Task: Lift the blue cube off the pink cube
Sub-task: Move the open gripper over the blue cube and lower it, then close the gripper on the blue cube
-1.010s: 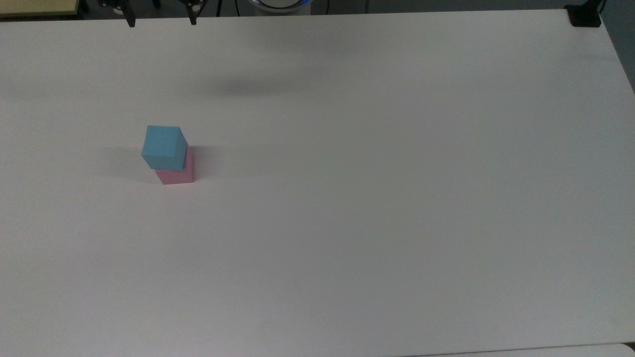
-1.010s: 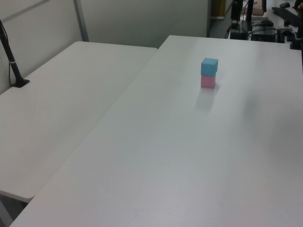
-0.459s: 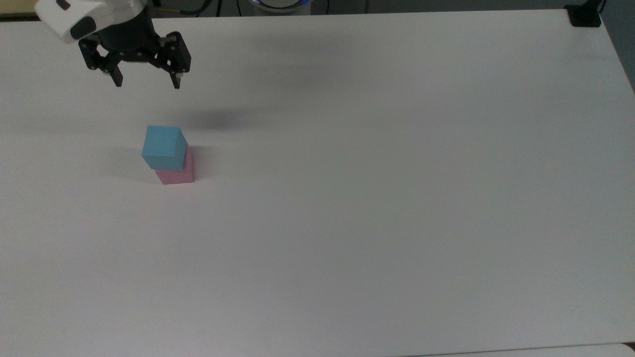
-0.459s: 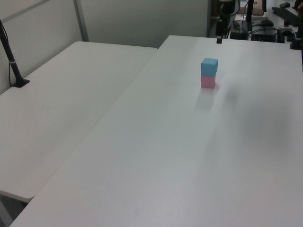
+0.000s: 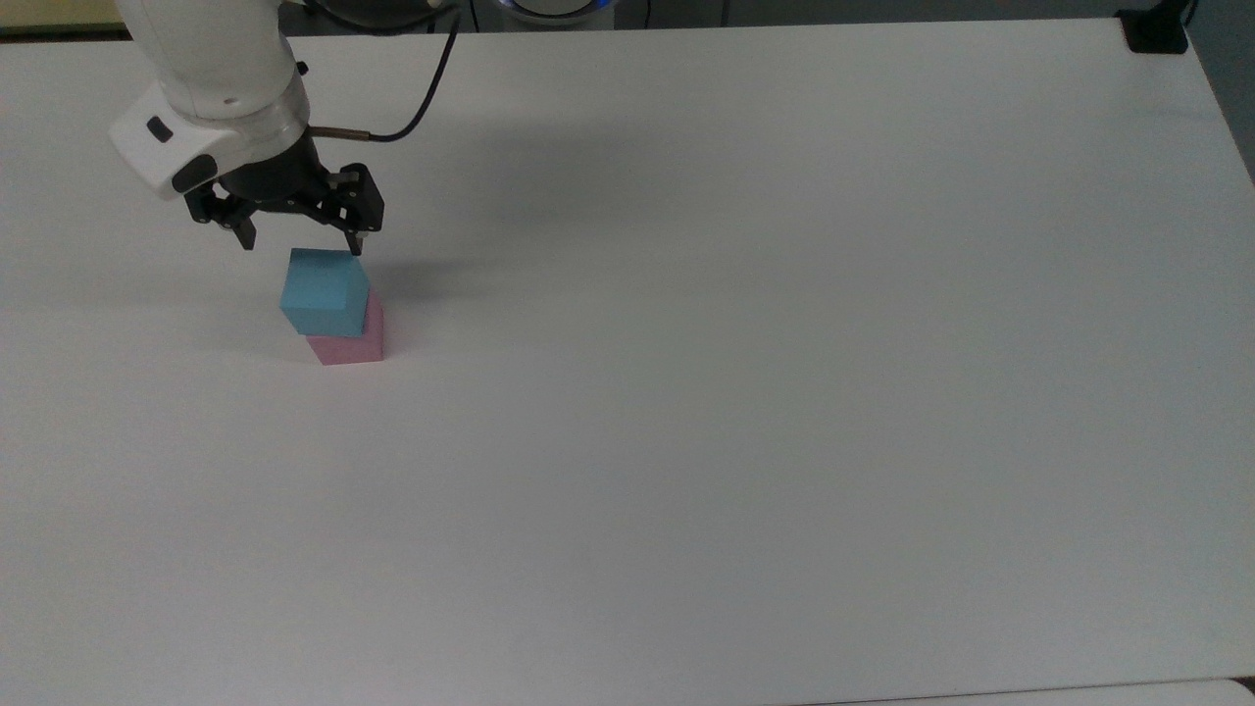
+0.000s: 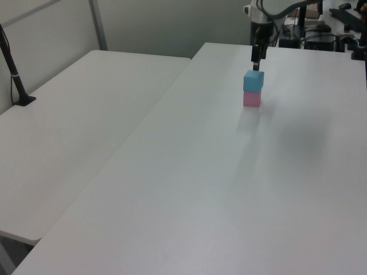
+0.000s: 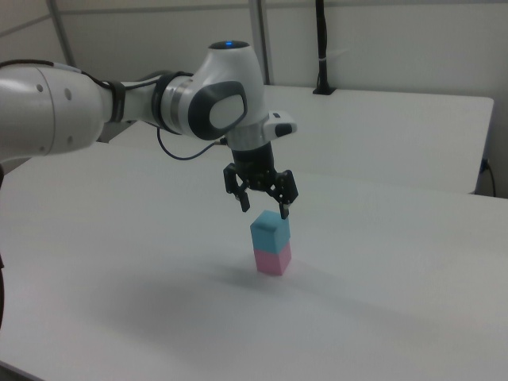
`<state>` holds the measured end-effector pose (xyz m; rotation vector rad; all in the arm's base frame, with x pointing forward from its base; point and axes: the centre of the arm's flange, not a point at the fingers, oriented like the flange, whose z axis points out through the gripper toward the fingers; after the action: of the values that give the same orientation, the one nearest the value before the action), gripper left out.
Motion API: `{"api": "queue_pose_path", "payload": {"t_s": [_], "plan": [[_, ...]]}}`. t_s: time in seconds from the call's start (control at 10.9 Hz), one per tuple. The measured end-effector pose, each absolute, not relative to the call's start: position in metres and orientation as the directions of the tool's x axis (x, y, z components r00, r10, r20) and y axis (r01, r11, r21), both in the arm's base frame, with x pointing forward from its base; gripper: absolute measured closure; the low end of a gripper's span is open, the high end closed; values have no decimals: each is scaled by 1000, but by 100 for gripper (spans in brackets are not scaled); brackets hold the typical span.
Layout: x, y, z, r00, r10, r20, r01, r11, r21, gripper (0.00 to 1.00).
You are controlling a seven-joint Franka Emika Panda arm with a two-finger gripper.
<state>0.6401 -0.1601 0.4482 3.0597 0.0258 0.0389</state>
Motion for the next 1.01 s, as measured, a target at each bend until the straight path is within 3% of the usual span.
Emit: {"api": "queue_pose_path", "payload": {"t_s": [0.83, 1.01], "plan": [[656, -140, 407, 1000, -15, 27, -17, -997, 82, 4], [656, -135, 403, 1000, -8, 19, -10, -997, 81, 31]]}}
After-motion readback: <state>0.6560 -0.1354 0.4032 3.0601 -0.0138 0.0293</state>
